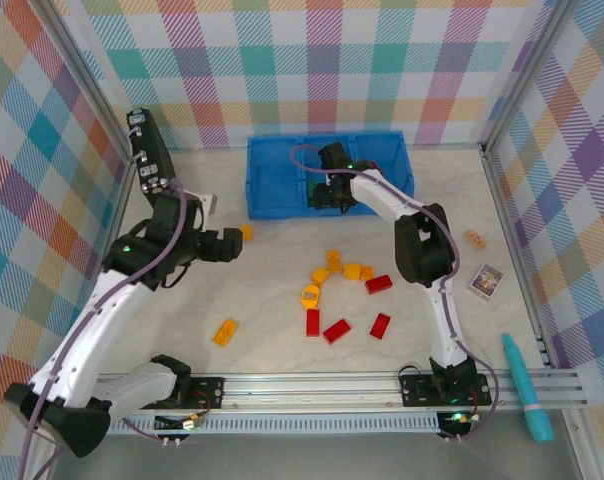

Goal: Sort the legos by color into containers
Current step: Rotate the container at the top-center of the table, then pick up the lego from the center of the table.

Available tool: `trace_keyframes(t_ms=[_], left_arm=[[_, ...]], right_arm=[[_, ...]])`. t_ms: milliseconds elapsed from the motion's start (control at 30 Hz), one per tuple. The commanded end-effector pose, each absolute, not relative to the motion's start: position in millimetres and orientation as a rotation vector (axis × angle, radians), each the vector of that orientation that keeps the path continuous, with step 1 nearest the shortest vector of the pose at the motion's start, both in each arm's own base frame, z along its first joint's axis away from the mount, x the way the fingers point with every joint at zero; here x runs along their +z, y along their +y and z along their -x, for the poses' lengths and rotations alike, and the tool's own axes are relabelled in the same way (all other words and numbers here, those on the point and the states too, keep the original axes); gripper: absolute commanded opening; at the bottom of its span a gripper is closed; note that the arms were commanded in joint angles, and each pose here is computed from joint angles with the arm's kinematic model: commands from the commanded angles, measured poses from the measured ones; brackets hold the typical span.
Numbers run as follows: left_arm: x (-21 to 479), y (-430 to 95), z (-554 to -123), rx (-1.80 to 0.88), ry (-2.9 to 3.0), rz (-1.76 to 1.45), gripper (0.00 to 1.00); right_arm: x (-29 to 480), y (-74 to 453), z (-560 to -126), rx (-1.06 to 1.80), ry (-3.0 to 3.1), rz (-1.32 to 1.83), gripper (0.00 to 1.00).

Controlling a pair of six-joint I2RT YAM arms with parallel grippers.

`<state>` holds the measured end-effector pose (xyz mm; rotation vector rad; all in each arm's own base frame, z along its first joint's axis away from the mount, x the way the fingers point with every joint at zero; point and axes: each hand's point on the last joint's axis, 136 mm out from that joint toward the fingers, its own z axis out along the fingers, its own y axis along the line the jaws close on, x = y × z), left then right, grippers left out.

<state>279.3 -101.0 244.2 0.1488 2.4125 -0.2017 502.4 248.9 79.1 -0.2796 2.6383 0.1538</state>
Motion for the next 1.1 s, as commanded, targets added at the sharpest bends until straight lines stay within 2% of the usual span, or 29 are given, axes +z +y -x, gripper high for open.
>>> trace_keyframes(t_ms=[0,267,467,633,867,1067], left_arm=[[214.8,-110.3,-303.5,-0.238,2.439,-0.069,0.92],[169.6,-109.2,-349.2,-0.07,2.455,-0.128,0.92],[125.4,-106.8,-377.1,0.064,2.522,-0.188,0.89],[93.2,-115.0,-397.6,0.067,2.573,-0.204,0.86],[70.1,-117.4,-422.5,0.104,2.597,-0.207,0.86],[51.1,-111.1,-434.9,0.098,2.631,-0.156,0.83]], right_arm=[[143.8,249.8,-501.6,0.232,2.512,0.303,0.65],[212.3,270.1,-475.3,0.437,2.444,0.45,0.68],[262.6,261.1,-440.5,0.485,2.361,0.526,0.7],[311.9,243.3,-380.1,0.552,2.25,0.631,0.75],[347.8,199.8,-295.5,0.53,2.207,0.68,0.79],[359.7,163.1,-232.8,0.471,2.268,0.73,0.94]])
